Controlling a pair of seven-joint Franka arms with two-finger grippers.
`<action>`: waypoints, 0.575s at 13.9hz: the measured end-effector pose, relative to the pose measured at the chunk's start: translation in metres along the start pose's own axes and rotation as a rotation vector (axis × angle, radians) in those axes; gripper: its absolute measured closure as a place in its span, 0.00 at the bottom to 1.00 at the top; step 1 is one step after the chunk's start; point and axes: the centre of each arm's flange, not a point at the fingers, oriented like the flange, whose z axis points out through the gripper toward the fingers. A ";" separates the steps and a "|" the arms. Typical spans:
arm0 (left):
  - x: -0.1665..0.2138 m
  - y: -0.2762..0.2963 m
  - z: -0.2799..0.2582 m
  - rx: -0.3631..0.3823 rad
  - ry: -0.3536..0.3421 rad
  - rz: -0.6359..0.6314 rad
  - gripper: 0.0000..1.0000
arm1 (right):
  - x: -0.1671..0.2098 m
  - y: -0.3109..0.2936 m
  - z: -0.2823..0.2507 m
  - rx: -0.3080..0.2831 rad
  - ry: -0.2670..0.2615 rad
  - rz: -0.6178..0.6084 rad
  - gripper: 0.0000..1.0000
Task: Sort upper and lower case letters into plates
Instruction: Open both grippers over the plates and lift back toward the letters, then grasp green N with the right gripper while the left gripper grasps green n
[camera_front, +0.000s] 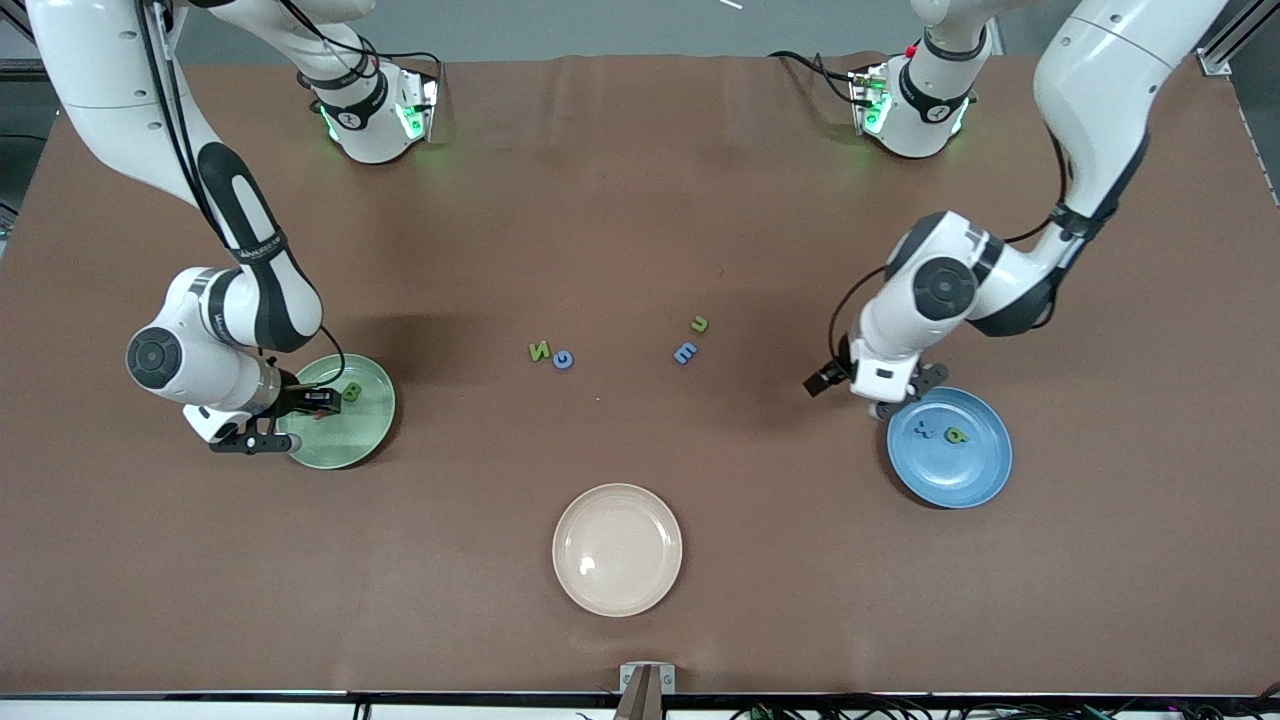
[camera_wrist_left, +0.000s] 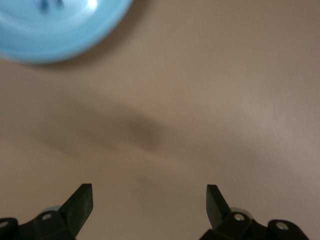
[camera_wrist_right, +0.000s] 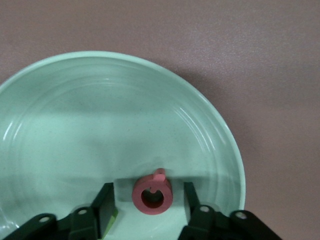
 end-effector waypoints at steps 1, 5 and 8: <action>-0.019 0.010 0.003 0.002 -0.003 -0.027 0.00 | 0.001 -0.007 -0.004 0.005 -0.008 0.004 0.19; -0.080 0.037 0.018 -0.006 -0.023 -0.125 0.00 | 0.009 -0.098 -0.041 0.007 -0.039 0.128 0.00; -0.116 0.053 0.031 -0.020 -0.047 -0.195 0.00 | -0.007 -0.193 -0.044 -0.008 -0.032 0.210 0.00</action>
